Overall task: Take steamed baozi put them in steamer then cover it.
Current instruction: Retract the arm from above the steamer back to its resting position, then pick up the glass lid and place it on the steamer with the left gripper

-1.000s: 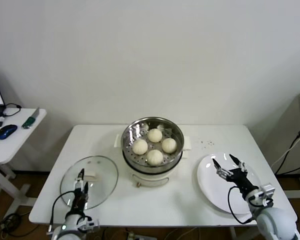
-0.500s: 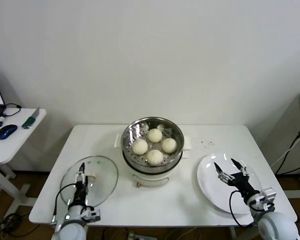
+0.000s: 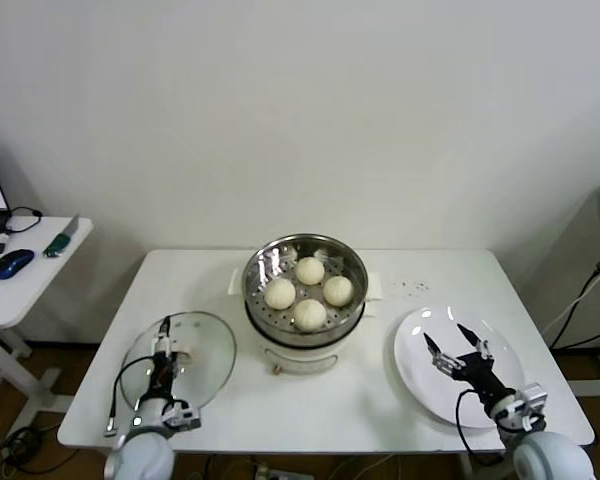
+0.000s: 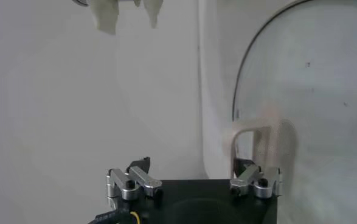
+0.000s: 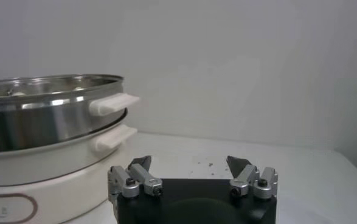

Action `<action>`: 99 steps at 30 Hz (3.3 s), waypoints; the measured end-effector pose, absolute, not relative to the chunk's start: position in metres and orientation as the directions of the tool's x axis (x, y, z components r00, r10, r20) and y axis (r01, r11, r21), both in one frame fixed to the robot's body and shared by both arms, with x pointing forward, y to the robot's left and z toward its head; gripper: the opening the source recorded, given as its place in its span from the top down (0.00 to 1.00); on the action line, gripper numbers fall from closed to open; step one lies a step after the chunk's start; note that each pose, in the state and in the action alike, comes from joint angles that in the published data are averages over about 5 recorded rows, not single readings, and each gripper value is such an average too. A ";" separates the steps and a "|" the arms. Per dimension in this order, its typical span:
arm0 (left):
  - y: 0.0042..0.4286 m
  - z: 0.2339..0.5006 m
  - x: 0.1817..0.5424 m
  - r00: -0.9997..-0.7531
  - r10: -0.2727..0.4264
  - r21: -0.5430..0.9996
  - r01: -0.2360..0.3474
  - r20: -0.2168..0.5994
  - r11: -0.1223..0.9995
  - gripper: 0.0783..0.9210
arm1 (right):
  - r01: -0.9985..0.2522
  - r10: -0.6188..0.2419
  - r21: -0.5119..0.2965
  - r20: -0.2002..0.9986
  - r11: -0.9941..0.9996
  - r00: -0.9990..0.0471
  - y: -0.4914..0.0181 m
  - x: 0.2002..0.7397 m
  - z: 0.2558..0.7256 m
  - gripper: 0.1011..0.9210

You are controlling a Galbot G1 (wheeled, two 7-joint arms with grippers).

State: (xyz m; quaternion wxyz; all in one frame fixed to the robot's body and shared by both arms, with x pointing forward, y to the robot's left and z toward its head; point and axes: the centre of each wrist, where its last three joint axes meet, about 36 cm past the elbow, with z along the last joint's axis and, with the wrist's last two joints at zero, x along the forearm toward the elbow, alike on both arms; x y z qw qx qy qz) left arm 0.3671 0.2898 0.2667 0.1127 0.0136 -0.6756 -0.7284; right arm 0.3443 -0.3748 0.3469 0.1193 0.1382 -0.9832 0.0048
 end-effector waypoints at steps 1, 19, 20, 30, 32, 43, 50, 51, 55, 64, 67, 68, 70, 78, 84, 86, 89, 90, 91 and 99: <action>0.291 0.266 0.367 -0.974 -0.180 0.987 0.148 0.135 -0.062 0.12 | -0.276 -0.274 0.023 0.237 0.961 -0.932 -0.374 0.344 0.346 0.12; 0.293 0.263 0.369 -0.977 -0.156 0.987 0.154 0.145 -0.047 0.65 | -0.306 -0.299 0.007 0.241 0.952 -0.923 -0.367 0.345 0.340 0.12; 0.294 0.263 0.368 -0.977 -0.157 0.987 0.153 0.144 -0.046 0.68 | -0.307 -0.299 0.006 0.240 0.952 -0.923 -0.367 0.346 0.340 0.12; 0.300 0.287 0.359 -0.980 -0.184 0.993 0.094 0.079 -0.077 0.92 | -0.305 -0.292 -0.016 0.244 0.952 -0.925 -0.374 0.352 0.339 0.12; 0.301 0.297 0.356 -0.979 -0.197 0.993 0.076 0.057 -0.089 0.92 | -0.302 -0.288 -0.022 0.245 0.953 -0.926 -0.378 0.354 0.339 0.12; 0.299 0.370 0.345 -0.962 -0.254 0.989 -0.072 -0.103 -0.127 0.92 | -0.297 -0.274 -0.062 0.247 0.953 -0.929 -0.393 0.371 0.339 0.12; 0.287 0.419 0.348 -0.957 -0.248 0.986 -0.126 -0.150 -0.110 0.92 | -0.303 -0.276 -0.074 0.250 0.950 -0.928 -0.391 0.384 0.337 0.12; 0.283 0.425 0.349 -0.958 -0.243 0.986 -0.129 -0.152 -0.107 0.92 | -0.304 -0.277 -0.075 0.252 0.950 -0.927 -0.390 0.385 0.337 0.12; 0.267 0.441 0.355 -0.964 -0.221 0.987 -0.129 -0.147 -0.093 0.92 | -0.304 -0.274 -0.085 0.259 0.949 -0.926 -0.386 0.392 0.334 0.12; 0.218 0.460 0.381 -0.979 -0.161 0.991 -0.116 -0.125 -0.066 0.92 | -0.297 -0.249 -0.138 0.285 0.945 -0.926 -0.384 0.400 0.333 0.12; 0.197 0.463 0.391 -0.984 -0.137 0.993 -0.109 -0.115 -0.051 0.92 | -0.293 -0.242 -0.151 0.289 0.944 -0.926 -0.385 0.401 0.333 0.12; 0.190 0.463 0.393 -0.985 -0.128 0.993 -0.107 -0.112 -0.047 0.92 | -0.292 -0.239 -0.154 0.289 0.944 -0.927 -0.386 0.401 0.334 0.12; 0.176 0.464 0.399 -0.988 -0.110 0.994 -0.104 -0.107 -0.037 0.92 | -0.287 -0.232 -0.161 0.290 0.944 -0.928 -0.388 0.401 0.334 0.12; 0.124 0.460 0.420 -0.995 -0.064 0.997 -0.082 -0.081 0.014 0.92 | -0.268 -0.213 -0.167 0.286 0.949 -0.934 -0.392 0.398 0.333 0.12; 0.083 0.453 0.428 -0.998 -0.024 0.997 -0.060 -0.059 0.042 0.92 | -0.254 -0.197 -0.175 0.287 0.951 -0.937 -0.395 0.394 0.330 0.12; 0.070 0.452 0.430 -0.999 -0.011 0.998 -0.050 -0.050 0.050 0.92 | -0.251 -0.193 -0.179 0.287 0.951 -0.938 -0.396 0.393 0.329 0.12; 0.053 0.451 0.433 -0.999 0.003 0.998 -0.036 -0.036 0.060 0.92 | -0.246 -0.190 -0.180 0.282 0.952 -0.940 -0.397 0.391 0.329 0.12; 0.048 0.450 0.435 -0.999 0.006 0.998 -0.031 -0.032 0.062 0.92 | -0.245 -0.189 -0.179 0.279 0.953 -0.941 -0.396 0.390 0.329 0.12; 0.044 0.450 0.436 -1.000 0.009 0.998 -0.026 -0.027 0.064 0.92 | -0.244 -0.189 -0.178 0.277 0.953 -0.942 -0.396 0.389 0.329 0.12; 0.022 0.441 0.442 -1.000 0.023 0.998 0.014 0.012 0.063 0.92 | -0.235 -0.190 -0.165 0.250 0.958 -0.949 -0.394 0.388 0.327 0.12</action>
